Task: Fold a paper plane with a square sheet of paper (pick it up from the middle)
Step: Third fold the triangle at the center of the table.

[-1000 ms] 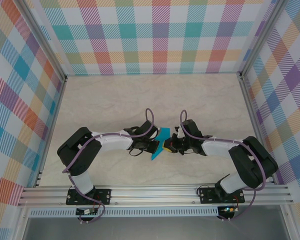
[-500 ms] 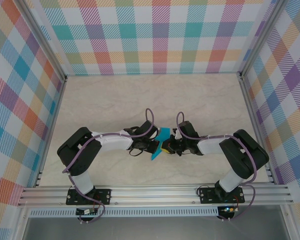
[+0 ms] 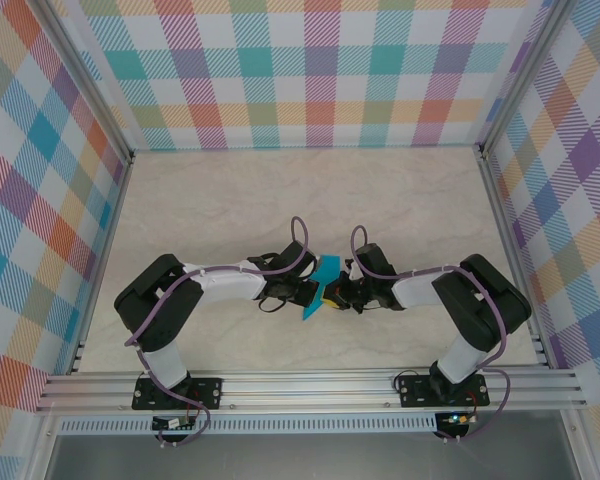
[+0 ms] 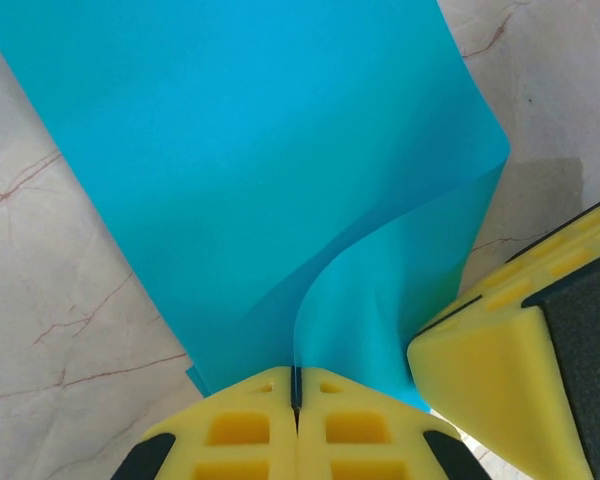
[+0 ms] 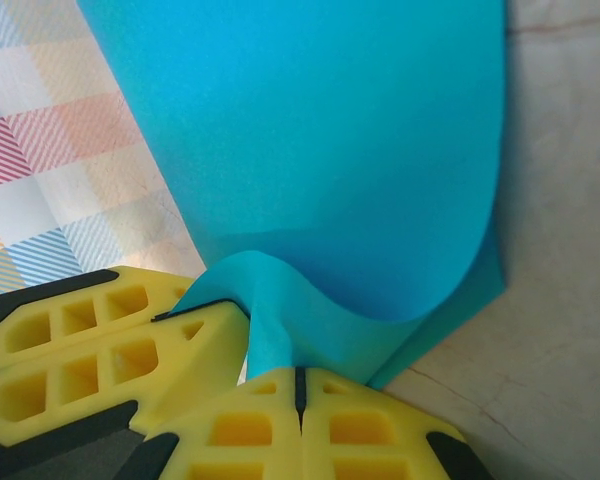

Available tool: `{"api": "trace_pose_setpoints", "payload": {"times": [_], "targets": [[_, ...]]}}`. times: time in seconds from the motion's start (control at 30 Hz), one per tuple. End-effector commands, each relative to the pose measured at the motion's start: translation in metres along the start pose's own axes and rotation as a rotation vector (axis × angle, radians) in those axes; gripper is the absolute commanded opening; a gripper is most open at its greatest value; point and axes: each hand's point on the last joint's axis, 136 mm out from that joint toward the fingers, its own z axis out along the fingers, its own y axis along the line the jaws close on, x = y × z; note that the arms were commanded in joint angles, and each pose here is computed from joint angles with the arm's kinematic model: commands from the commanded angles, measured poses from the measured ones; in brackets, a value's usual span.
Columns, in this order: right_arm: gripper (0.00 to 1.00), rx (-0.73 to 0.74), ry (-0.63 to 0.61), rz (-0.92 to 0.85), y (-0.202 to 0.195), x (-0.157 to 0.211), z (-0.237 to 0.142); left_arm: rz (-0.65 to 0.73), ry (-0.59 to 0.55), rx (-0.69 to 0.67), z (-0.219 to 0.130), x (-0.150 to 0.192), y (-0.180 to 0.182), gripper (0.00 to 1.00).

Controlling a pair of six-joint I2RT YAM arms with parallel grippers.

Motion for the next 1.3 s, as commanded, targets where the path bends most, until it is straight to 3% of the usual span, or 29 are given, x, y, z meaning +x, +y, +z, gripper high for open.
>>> {"api": "trace_pose_setpoints", "payload": {"times": [0.0,0.47,0.8,1.27], "targets": [[0.00,0.038,-0.015,0.000,-0.005,0.000,-0.001,0.002,0.046,-0.060,0.000,0.011,0.016,0.00],[0.00,0.044,-0.022,-0.017,0.001,0.002,-0.010,0.014,0.031,-0.051,0.001,0.006,0.014,0.00],[0.02,-0.034,-0.038,-0.068,0.035,0.002,-0.026,0.018,0.042,-0.055,0.003,0.009,0.015,0.00],[0.02,-0.040,-0.008,-0.032,0.038,-0.007,-0.003,0.022,0.043,-0.042,0.002,0.009,0.012,0.00]]}}
